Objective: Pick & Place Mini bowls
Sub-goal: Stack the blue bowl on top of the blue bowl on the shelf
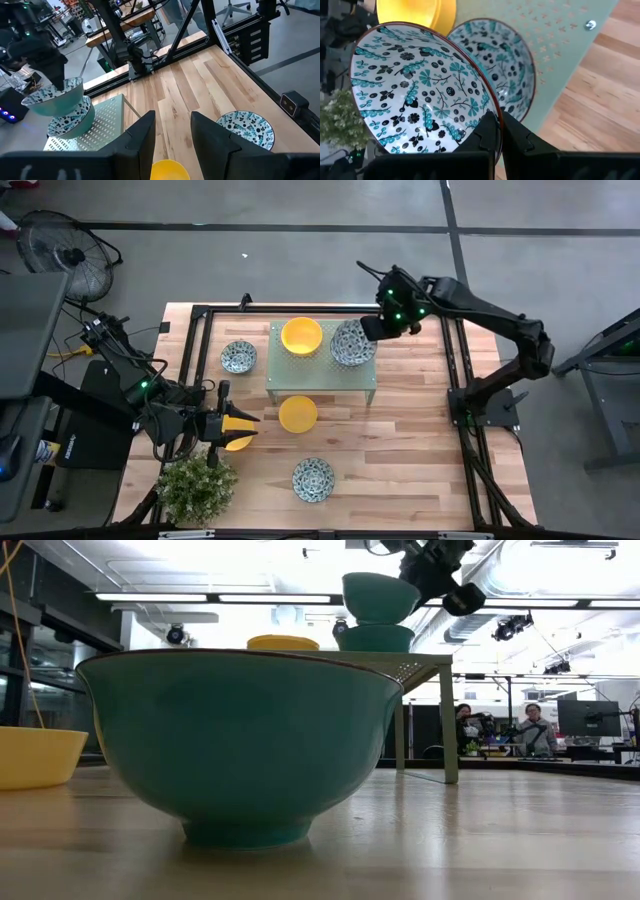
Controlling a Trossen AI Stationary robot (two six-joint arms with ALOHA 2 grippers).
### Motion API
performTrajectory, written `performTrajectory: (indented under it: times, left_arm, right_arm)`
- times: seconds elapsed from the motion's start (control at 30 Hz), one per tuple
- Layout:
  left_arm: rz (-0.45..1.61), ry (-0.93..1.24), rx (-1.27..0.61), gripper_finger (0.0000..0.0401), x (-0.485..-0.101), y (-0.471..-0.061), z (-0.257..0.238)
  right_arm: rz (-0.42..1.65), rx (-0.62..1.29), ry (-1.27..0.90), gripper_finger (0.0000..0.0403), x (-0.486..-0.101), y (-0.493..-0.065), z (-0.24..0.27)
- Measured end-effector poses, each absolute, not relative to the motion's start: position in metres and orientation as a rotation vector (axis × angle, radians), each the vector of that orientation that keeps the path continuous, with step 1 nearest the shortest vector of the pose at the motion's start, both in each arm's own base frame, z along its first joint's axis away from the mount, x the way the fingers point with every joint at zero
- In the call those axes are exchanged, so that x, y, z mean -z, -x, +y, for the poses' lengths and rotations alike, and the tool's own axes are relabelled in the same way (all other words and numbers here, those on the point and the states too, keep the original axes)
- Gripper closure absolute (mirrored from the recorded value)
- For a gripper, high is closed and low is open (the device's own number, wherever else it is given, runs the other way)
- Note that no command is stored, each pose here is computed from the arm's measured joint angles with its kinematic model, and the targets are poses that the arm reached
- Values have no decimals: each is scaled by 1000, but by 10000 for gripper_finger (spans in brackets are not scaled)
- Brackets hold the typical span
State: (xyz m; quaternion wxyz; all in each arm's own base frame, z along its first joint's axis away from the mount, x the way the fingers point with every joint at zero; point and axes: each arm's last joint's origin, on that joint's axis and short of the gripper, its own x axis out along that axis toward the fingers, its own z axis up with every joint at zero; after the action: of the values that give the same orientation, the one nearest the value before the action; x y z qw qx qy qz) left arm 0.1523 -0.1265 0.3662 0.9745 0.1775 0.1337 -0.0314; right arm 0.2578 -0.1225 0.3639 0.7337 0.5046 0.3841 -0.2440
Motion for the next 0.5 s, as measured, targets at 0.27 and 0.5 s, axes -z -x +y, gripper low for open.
performTrajectory:
  times: [0.27,0.5]
  left_arm:
    - [271,-360,63,280,-366,-152,-126]
    - [272,-365,67,280,-366,-152,-127]
  right_arm:
    - [839,589,-1203,403,-361,-260,-123]
    - [854,651,-1238,403,-352,-269,-123]
